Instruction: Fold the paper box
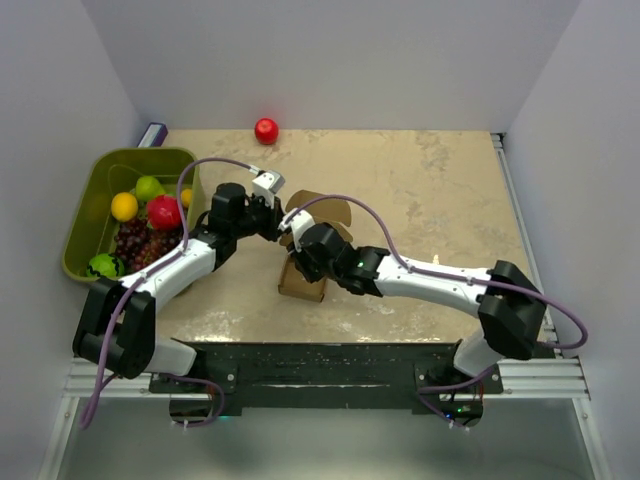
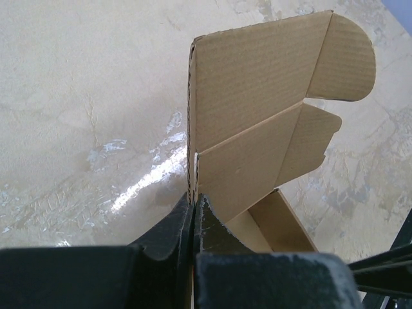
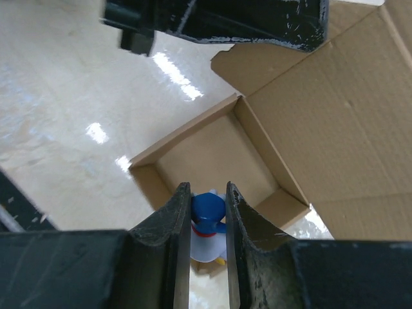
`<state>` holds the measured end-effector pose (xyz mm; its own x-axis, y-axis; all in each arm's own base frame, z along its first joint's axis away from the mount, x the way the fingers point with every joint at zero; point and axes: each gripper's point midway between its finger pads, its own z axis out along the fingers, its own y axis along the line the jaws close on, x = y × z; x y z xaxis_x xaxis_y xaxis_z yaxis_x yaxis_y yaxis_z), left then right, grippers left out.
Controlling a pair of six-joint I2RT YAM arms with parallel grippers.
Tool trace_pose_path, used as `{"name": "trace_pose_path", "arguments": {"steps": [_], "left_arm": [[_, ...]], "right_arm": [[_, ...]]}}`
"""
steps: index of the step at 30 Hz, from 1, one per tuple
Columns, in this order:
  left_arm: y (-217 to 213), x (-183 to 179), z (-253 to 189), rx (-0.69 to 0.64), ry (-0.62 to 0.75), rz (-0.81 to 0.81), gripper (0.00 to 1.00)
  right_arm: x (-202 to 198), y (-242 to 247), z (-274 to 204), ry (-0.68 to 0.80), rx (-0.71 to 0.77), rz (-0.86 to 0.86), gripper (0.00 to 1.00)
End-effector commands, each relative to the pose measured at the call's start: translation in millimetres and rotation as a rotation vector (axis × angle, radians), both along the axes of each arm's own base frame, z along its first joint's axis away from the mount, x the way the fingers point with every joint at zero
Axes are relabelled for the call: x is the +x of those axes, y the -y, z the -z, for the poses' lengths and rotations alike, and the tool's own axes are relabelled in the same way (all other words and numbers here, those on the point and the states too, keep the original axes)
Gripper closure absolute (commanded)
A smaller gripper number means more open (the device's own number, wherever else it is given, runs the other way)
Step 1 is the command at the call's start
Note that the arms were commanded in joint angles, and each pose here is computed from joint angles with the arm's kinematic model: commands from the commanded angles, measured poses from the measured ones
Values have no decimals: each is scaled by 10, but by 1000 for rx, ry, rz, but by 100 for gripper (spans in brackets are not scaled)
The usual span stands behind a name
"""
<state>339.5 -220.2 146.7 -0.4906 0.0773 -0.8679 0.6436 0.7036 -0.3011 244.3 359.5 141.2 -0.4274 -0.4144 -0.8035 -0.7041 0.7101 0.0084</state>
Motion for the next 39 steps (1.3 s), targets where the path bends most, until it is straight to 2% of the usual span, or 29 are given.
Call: {"name": "trace_pose_path", "arguments": {"steps": [1,9,12,13,15,16,19,21,25,31,33,35,36,39], "left_arm": [[22,104,-237,-26,80,0,100],[19,102,-242,-30,74,-10,100],[14,95,-237,-29,72,-11,100],[13,93,-239,-29,74,-11,100],[12,90,-248,-30,75,-11,100],[12,90,-248,-30,75,-11,100],[22,88,-257,-33,76,-6,100],[20,86,-250,-31,75,-5,100],[15,78,-236,-29,71,-6,100],[14,74,-217,-26,69,-11,100],[40,77,-223,-27,72,-3,100],[52,72,-190,-24,62,3,100],[49,73,-186,-22,62,3,100],[31,87,-185,-12,68,-6,100]], "right_arm": [[218,-68,172,89,-3,74,100],[249,53,713,55,-130,115,100],[240,52,754,40,-134,123,90],[240,43,729,40,-126,124,79],[245,30,665,43,-110,128,67],[249,29,612,50,-102,129,56],[256,30,522,58,-91,131,41],[253,30,491,59,-87,130,36],[229,61,344,63,-58,134,34],[114,166,-270,83,48,129,23],[209,326,-480,84,90,196,18],[267,498,-468,11,97,221,18],[418,700,-531,0,125,281,19],[505,967,-569,1,138,332,18]]}}
